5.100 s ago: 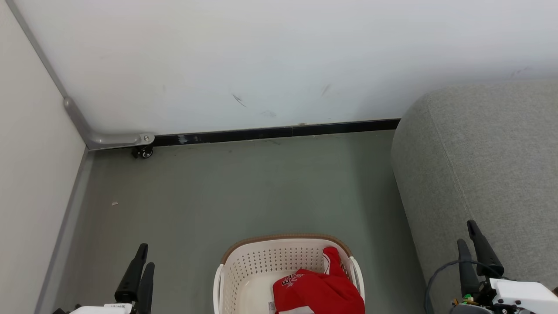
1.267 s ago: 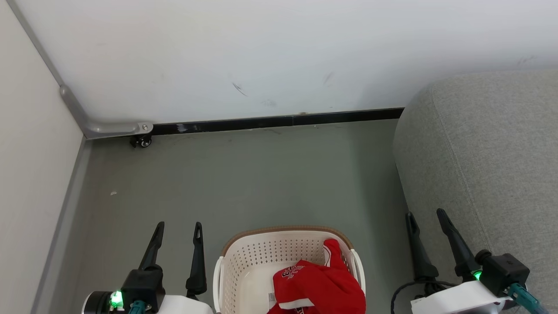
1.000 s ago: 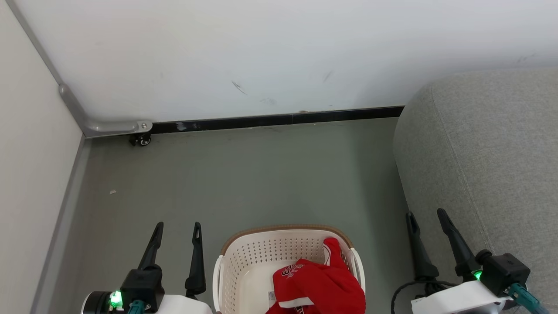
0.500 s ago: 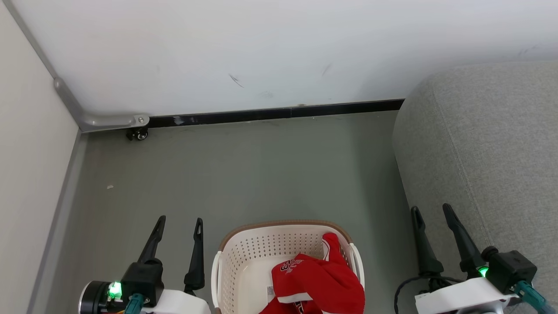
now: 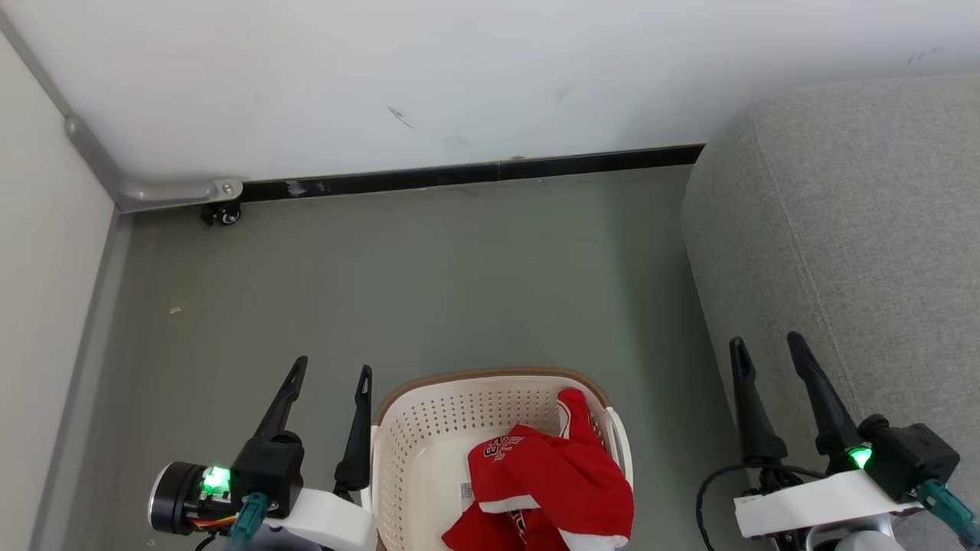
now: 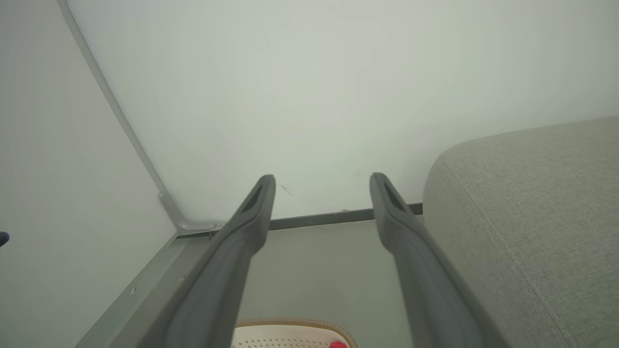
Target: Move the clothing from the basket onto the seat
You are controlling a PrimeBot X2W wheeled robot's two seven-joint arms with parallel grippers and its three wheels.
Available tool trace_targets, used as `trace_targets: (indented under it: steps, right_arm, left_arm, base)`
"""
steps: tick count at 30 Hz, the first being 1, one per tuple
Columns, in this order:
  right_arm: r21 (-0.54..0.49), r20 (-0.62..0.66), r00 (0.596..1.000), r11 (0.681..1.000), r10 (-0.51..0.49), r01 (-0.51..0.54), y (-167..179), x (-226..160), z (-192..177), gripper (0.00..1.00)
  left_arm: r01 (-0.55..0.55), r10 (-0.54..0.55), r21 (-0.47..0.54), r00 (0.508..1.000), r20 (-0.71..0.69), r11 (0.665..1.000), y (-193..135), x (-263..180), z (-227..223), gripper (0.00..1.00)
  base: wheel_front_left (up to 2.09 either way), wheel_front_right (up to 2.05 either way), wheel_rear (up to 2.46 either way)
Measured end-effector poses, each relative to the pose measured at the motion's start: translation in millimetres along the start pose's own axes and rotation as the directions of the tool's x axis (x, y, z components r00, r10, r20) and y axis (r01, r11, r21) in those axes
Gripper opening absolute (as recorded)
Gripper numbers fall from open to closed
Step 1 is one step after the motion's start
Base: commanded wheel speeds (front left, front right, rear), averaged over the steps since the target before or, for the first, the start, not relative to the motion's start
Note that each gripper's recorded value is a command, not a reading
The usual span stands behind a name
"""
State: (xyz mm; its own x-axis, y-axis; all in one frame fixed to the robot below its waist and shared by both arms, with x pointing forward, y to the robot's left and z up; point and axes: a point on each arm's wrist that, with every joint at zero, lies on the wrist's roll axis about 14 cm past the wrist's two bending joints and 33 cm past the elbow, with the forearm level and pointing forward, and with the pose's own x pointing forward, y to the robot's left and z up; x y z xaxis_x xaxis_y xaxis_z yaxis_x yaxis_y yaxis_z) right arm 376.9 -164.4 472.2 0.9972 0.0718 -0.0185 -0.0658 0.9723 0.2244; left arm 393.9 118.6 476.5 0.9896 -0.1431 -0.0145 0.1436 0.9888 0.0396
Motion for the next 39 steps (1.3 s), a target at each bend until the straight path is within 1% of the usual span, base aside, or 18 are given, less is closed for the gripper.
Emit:
trace_targets:
  steps: [6,14,20,28,39]
  right_arm:
    - [-0.004,-0.009,1.000,1.000,-0.027,0.027,-9.3,0.4,-3.2,1.00]
    - [-0.013,0.009,0.999,0.999,-0.051,0.051,-18.5,8.7,2.1,1.00]
    - [-0.018,0.007,0.997,0.997,-0.071,0.072,-26.2,11.6,0.8,1.00]
    - [-0.030,0.024,0.995,0.995,-0.098,0.098,-37.1,19.9,5.7,1.00]
    - [-0.041,0.009,0.991,0.990,-0.132,0.133,-50.4,24.4,0.1,1.00]
  left_arm:
    - [0.047,-0.046,0.012,0.998,-0.035,0.999,-10.4,7.7,-12.7,1.00]
    - [0.112,-0.110,0.013,0.990,-0.091,0.994,-27.3,17.9,-33.8,1.00]
    - [0.173,-0.170,0.005,0.975,-0.145,0.985,-42.9,21.0,-54.0,1.00]
    - [0.233,-0.230,-0.002,0.959,-0.166,0.972,-59.7,33.9,-65.8,1.00]
    - [0.327,-0.322,-0.012,0.922,-0.215,0.945,-86.8,39.6,-88.9,1.00]
  base:
    - [0.00,0.00,0.00]
    - [0.00,0.00,0.00]
    - [0.00,0.00,0.00]
    - [0.00,0.00,0.00]
    - [0.00,0.00,0.00]
